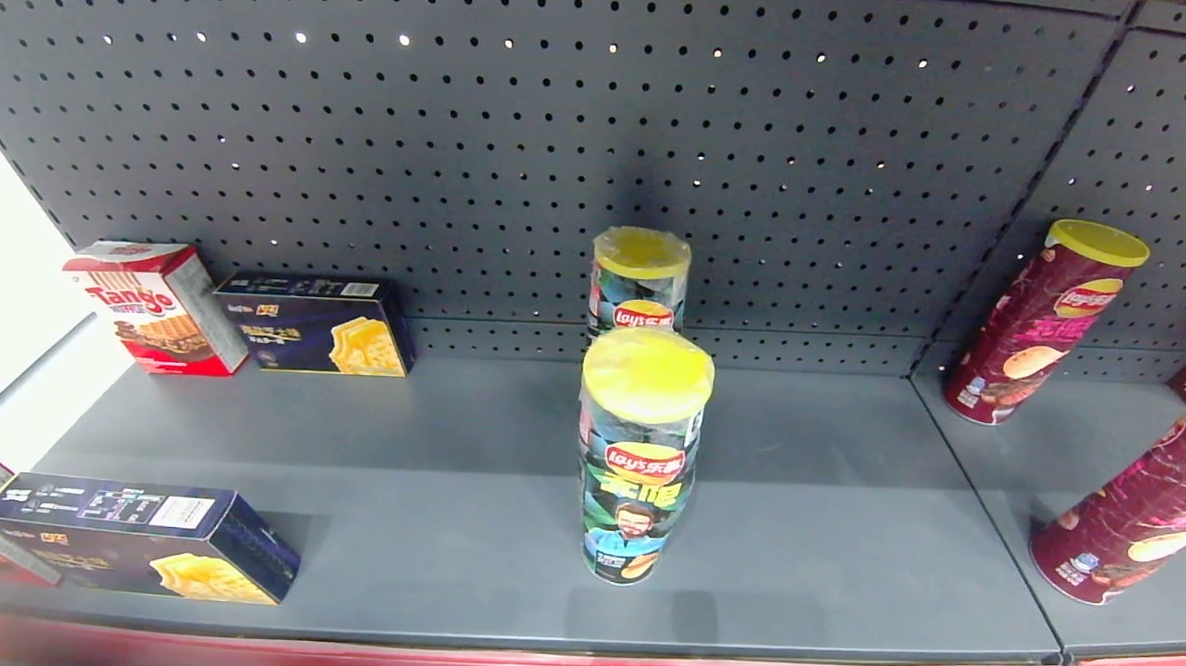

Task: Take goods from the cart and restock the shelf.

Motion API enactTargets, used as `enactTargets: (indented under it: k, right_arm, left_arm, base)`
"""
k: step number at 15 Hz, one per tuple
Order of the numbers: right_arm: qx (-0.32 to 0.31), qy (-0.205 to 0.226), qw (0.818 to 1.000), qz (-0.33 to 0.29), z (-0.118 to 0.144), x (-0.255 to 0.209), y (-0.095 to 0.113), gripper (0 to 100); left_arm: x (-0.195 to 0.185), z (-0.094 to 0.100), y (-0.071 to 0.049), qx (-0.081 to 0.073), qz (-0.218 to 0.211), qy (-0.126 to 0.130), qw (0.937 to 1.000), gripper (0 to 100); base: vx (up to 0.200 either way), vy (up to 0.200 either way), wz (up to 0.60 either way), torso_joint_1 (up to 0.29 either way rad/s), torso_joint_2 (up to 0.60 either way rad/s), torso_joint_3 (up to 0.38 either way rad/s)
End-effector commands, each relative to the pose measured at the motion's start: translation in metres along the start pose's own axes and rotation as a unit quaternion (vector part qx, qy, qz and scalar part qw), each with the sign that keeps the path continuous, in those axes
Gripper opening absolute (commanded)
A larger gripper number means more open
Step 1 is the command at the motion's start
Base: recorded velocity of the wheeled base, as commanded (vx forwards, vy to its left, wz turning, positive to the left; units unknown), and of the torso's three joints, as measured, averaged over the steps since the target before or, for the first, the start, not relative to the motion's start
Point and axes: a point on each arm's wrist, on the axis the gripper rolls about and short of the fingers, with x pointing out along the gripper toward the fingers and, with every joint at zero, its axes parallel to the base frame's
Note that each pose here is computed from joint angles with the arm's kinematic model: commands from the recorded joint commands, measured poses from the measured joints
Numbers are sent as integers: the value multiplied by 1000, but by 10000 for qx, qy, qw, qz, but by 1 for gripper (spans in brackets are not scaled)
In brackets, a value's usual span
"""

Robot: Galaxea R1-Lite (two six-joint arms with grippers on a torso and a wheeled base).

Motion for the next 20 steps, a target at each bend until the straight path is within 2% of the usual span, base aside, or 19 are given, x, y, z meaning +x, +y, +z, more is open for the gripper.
enactTargets:
  k: [1,14,15,18,20]
  right_arm:
    - [1,11,10000,0,0,0,0,100]
    - [1,4,10000,-54,0,0,0,100]
    - [1,4,10000,-54,0,0,0,100]
    - [9,4,10000,-54,0,0,0,100]
    - [1,4,10000,-54,0,0,0,100]
  left_arm:
    - [0,0,0,-43,91,8,9999,100]
    - [0,0,1,-36,313,15,9995,100]
    - [0,0,2,-28,344,17,9994,100]
    - [0,0,1,-143,313,4,9994,100]
    - [0,0,1,-143,313,12,9994,100]
  base:
    - [0,0,0,0,0,0]
    - [0,0,0,0,0,0]
    - [-200,0,0,2,-2,-2]
    - [-67,0,0,1,2,2]
    - [0,0,0,0,0,0]
